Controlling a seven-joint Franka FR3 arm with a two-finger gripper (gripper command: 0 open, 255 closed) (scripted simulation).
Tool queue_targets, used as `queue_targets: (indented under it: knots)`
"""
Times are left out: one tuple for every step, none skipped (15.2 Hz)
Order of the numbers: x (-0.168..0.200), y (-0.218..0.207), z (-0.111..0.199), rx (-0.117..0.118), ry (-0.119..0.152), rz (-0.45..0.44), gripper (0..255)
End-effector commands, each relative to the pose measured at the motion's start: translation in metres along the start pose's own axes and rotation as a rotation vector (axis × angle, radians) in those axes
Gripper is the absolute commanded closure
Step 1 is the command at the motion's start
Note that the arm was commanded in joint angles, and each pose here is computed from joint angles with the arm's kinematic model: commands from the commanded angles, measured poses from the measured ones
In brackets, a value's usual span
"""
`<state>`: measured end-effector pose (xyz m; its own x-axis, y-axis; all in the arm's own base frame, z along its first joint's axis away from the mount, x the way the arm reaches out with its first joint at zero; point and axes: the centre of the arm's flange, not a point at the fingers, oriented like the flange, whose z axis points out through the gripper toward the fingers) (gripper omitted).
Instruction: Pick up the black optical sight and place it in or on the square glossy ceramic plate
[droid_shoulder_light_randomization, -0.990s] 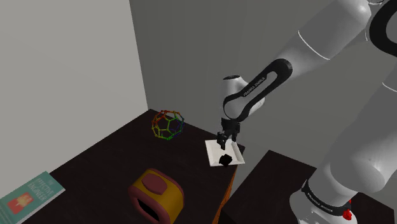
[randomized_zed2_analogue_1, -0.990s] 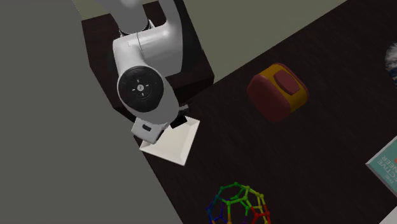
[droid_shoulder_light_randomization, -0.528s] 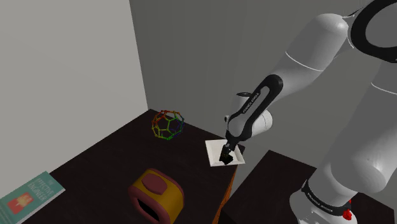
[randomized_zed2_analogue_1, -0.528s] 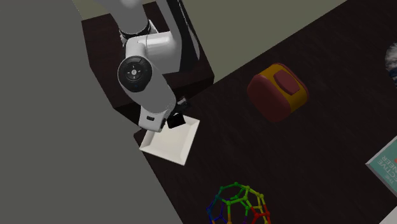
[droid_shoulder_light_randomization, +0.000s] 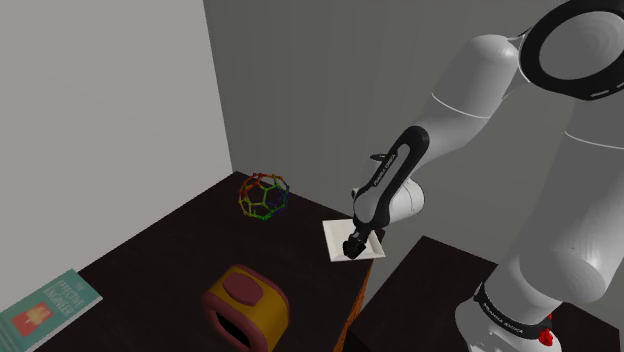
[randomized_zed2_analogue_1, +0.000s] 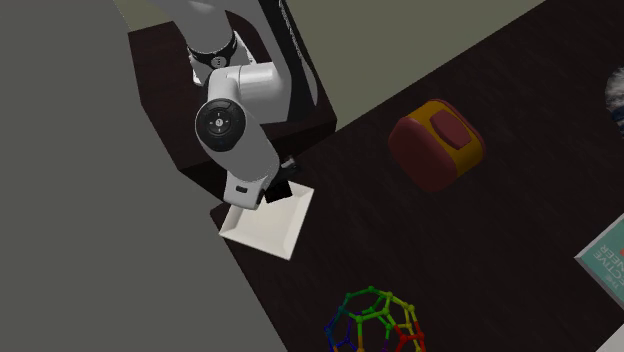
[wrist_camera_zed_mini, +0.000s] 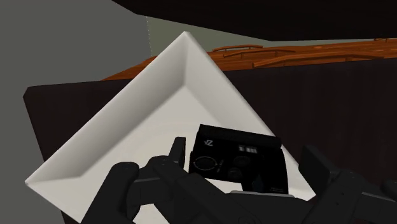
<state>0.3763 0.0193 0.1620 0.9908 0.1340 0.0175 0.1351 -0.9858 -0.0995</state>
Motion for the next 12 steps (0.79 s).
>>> queue_targets:
  knots:
    - [0.0000, 0.0000, 0.0002, 0.000, 0.000, 0.000, 0]
    - [0.0000, 0.0000, 0.0002, 0.000, 0.000, 0.000, 0]
    - [0.0000, 0.0000, 0.0002, 0.000, 0.000, 0.000, 0]
    - [0.0000, 0.0000, 0.0002, 0.000, 0.000, 0.000, 255]
    - [0.0000, 0.0000, 0.0002, 0.000, 0.000, 0.000, 255]
    - [0.0000, 0.0000, 0.0002, 0.000, 0.000, 0.000, 255]
    - [0.0000, 0.0000, 0.0002, 0.000, 0.000, 0.000, 255]
    - [0.0000, 0.0000, 0.0002, 0.000, 0.000, 0.000, 255]
    - [0.0000, 0.0000, 0.0001, 0.000, 0.000, 0.000, 255]
    - [0.0000, 0.0000, 0.0001, 0.000, 0.000, 0.000, 255]
    - [0.0000, 0.0000, 0.0001, 0.000, 0.000, 0.000, 255]
    - [0.0000, 0.0000, 0.0002, 0.000, 0.000, 0.000, 255]
